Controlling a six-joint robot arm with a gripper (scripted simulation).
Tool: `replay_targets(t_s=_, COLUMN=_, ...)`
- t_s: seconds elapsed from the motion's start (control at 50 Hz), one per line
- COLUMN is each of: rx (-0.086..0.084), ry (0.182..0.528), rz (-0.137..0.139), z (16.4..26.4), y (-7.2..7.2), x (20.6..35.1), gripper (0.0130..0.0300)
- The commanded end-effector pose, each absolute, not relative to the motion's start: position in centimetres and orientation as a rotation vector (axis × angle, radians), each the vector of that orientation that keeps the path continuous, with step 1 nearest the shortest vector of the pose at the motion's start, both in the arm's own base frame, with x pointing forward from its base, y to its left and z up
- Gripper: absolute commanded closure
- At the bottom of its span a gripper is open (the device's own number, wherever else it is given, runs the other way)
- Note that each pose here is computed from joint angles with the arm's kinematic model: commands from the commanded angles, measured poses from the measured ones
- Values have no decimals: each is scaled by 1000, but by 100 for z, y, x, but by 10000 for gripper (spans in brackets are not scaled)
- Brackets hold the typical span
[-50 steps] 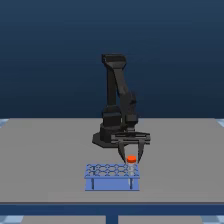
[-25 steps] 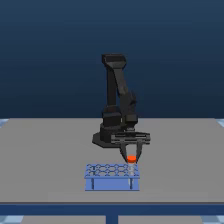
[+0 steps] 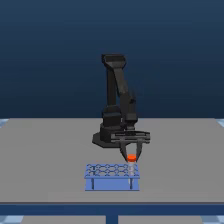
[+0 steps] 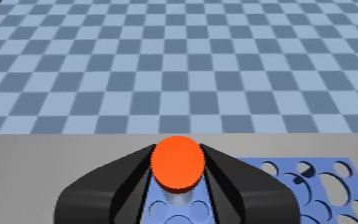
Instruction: Pick up the centrifuge tube on the rack
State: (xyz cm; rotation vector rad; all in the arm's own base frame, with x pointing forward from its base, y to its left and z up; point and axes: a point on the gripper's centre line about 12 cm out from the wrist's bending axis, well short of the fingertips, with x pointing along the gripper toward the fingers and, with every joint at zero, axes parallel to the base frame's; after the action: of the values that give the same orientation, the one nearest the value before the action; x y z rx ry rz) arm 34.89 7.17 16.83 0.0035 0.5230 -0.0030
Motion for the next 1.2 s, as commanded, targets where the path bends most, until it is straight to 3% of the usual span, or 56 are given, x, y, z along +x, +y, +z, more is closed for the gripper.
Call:
replay_targets(t_s=0.02, rx=0, ry=524, rz=0, z=1715, y=719, x=3489, gripper=300)
replay_targets(t_s=0.44, rx=0, ry=524, rz=0, z=1884, y=719, x=3489, gripper=300)
replay_targets(t_s=1.2, rx=0, ry=524, rz=0, z=2295, y=719, x=3489, gripper=300)
